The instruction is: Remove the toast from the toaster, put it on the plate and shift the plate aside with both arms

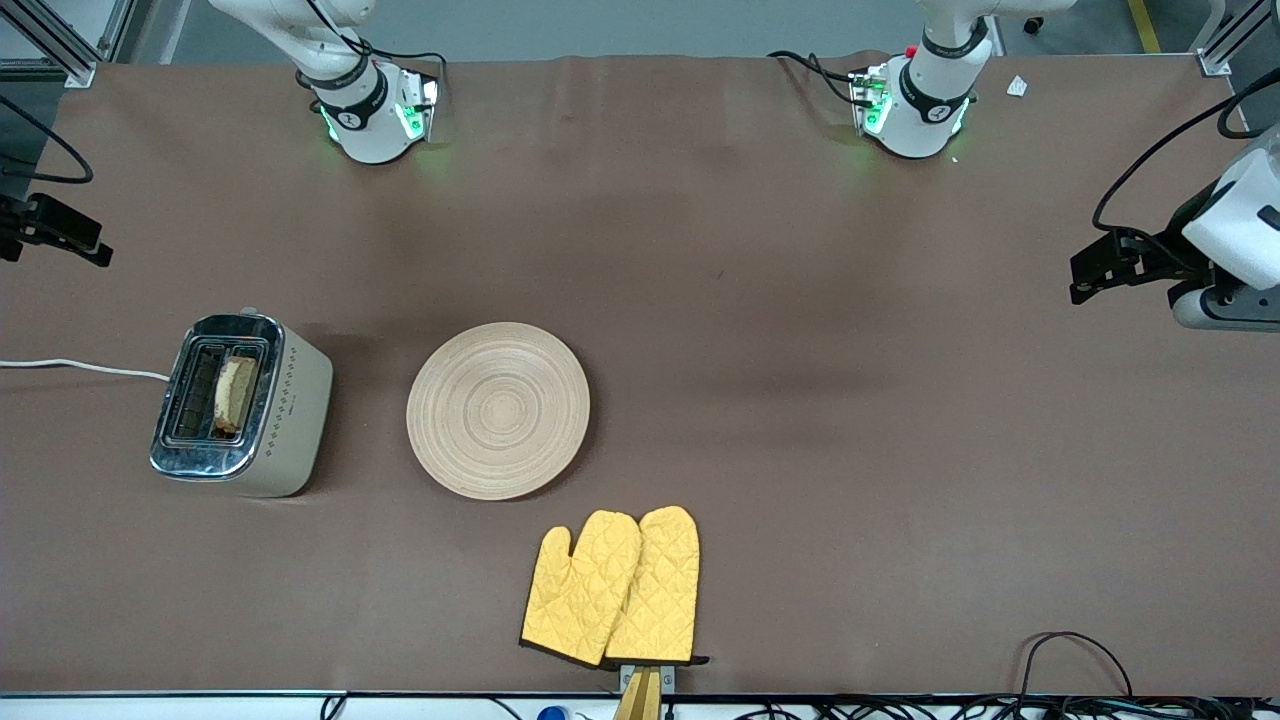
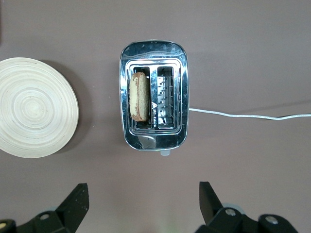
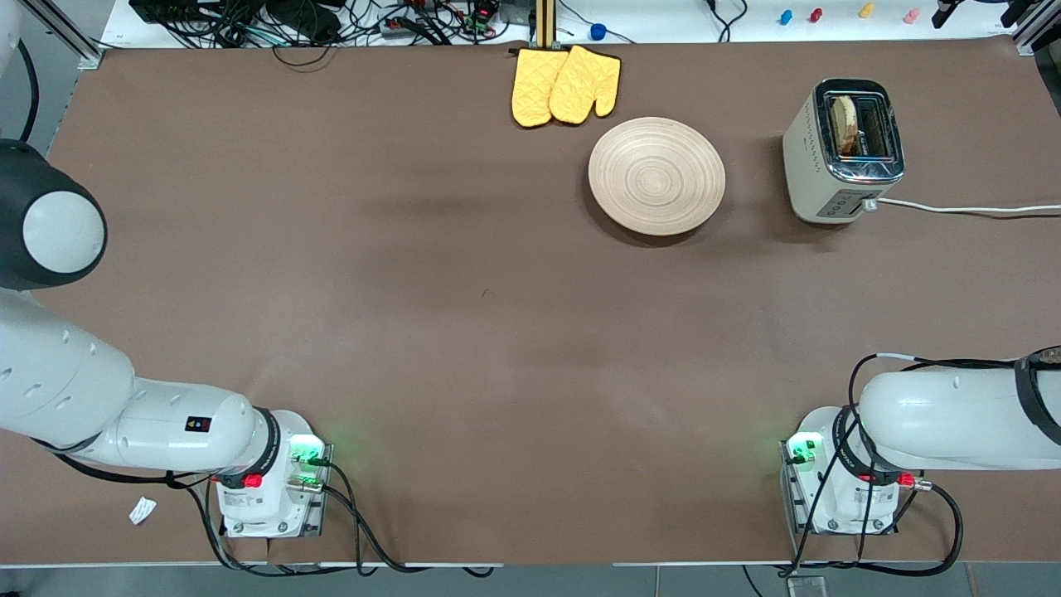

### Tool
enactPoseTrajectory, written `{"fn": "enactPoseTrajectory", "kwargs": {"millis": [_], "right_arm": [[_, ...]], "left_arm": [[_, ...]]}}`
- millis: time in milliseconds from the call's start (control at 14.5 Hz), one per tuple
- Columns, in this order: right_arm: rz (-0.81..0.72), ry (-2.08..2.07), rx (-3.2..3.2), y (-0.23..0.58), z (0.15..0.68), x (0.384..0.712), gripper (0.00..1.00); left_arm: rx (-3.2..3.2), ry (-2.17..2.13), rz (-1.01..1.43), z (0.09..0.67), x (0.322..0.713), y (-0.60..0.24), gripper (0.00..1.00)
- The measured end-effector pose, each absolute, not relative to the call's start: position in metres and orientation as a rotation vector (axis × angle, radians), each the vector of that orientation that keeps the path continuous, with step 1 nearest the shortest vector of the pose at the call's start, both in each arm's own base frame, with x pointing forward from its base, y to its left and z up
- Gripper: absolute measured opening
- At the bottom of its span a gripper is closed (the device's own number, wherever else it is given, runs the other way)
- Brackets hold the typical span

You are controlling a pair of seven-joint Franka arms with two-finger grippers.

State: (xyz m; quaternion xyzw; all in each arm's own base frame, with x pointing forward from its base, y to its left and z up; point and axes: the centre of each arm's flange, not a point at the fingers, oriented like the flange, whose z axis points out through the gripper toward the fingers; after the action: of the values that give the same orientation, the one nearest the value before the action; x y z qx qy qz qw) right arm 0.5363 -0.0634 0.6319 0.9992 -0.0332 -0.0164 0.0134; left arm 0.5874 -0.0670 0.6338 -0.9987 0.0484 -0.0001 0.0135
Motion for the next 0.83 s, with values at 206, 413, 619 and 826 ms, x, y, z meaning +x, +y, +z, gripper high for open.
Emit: {"fn": "enactPoseTrajectory", "kwargs": {"millis": [206, 413, 619, 826], "right_arm": [[-0.051, -0.103, 3.113, -0.063, 0.632, 0.536, 1.00], [-0.051, -0.103, 3.113, -0.063, 0.632, 0.536, 1.00], [-0.067, -0.103, 3.113, -0.064, 0.624, 0.538, 1.00], [-0.055, -0.112, 3.114, -0.071, 0.575, 0.556, 1.00]], "left_arm": [[-3.111, 0.145, -0.001, 0.634, 0.588, -0.065, 1.00], [-3.111, 0.139, -0.001, 0.634, 0.588, -0.062, 1.00], [-3.111, 0.141, 0.006, 0.631, 0.589, -0.063, 1.00], [-3.118, 0.143, 0.038, 0.620, 0.595, -0.064, 1.00]]}}
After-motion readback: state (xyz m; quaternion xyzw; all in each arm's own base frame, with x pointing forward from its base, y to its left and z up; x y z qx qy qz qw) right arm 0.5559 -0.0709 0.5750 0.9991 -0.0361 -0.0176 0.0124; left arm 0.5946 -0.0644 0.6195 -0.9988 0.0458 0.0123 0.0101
